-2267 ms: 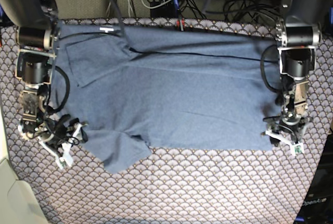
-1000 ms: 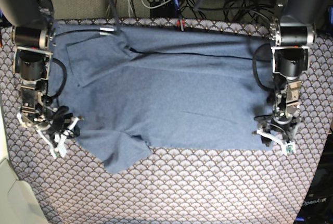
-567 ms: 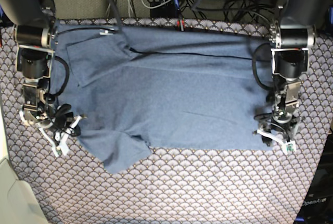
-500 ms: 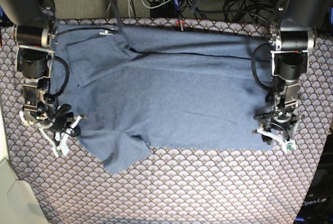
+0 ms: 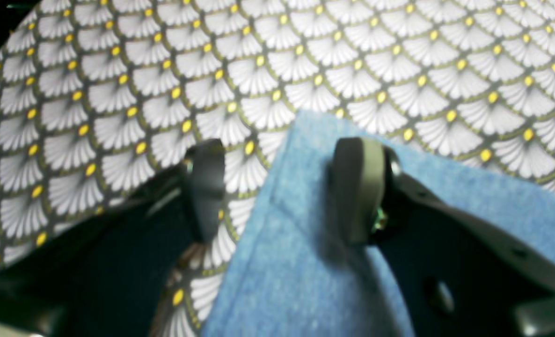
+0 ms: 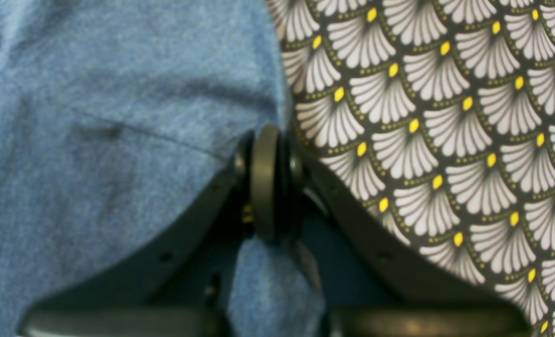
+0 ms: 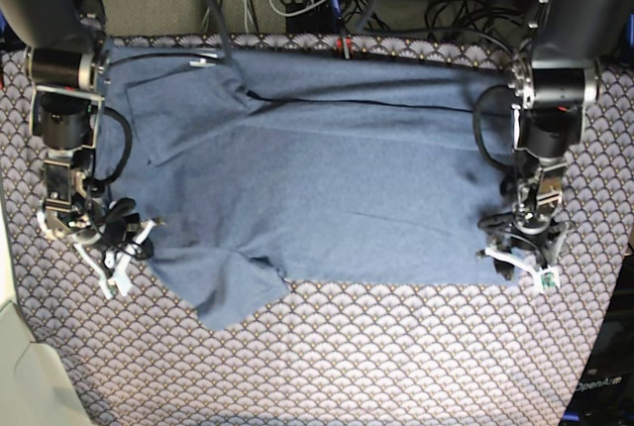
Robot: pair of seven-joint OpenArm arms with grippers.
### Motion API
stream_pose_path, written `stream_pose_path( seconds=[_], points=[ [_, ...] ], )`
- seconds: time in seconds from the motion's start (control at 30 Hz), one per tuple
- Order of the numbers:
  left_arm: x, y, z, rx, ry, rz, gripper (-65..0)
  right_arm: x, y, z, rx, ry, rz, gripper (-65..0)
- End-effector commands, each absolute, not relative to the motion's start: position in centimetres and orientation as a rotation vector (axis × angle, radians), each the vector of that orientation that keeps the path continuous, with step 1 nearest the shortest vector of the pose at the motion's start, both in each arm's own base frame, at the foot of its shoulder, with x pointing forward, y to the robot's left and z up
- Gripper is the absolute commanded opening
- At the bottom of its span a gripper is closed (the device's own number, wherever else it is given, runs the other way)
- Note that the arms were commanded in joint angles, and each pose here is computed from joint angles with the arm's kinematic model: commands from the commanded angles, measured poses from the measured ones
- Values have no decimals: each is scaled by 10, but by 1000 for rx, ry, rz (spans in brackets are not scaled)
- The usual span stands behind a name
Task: Fold the T-shirt properly
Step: 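Grasp the shirt's side edges near the hem with both grippers, then lift the hem with both grippers and fold it toward the collar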
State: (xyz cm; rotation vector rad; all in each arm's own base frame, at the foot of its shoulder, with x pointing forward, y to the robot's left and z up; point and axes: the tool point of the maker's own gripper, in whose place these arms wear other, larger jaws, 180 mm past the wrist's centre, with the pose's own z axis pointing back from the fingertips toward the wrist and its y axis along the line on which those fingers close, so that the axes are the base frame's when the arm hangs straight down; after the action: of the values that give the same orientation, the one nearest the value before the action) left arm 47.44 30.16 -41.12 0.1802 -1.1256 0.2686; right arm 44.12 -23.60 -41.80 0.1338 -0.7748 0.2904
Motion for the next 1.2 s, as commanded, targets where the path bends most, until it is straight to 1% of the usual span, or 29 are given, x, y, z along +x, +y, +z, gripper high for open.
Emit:
stream_pose_path(
  seconds=[0.0, 0.43, 0.5, 0.57, 0.63, 0.7, 0.73, 0.9, 0.97, 1.07, 1.17],
  points=[
    [489, 302, -391, 181, -1188, 265, -287, 455, -241, -400, 122, -823, 288, -633],
    [489, 290, -396, 159, -1180, 265, -294, 456, -241, -399, 121, -826, 289, -633],
    [484, 290, -401, 161, -1169, 264, -342, 456, -241, -399, 121, -826, 289, -636],
    [484, 290, -402, 161, -1168, 264, -429, 456, -241, -399, 121, -826, 289, -636],
    [483, 290, -403, 161, -1166, 266, -540, 455, -241, -399, 122, -826, 290, -636],
    [483, 292, -403, 162, -1167, 270, -626, 455, -240, -399, 124, -826, 292, -636],
    [483, 293, -402, 164, -1168, 272, -650, 455, -240, -399, 124, -826, 292, -636],
    [482, 295, -401, 168, -1172, 270, -646, 456, -241, -397, 121, -828, 293, -650],
    [481, 295, -402, 168, -1173, 273, -646, 460, -242, -388, 111, -852, 304, -650],
    [492, 293, -380, 166, -1234, 261, -646, 457, -244, -381, 83, -869, 328, -650],
    [491, 286, -374, 149, -1227, 240, -646, 451, -242, -368, 40, -892, 375, -650]
  ],
)
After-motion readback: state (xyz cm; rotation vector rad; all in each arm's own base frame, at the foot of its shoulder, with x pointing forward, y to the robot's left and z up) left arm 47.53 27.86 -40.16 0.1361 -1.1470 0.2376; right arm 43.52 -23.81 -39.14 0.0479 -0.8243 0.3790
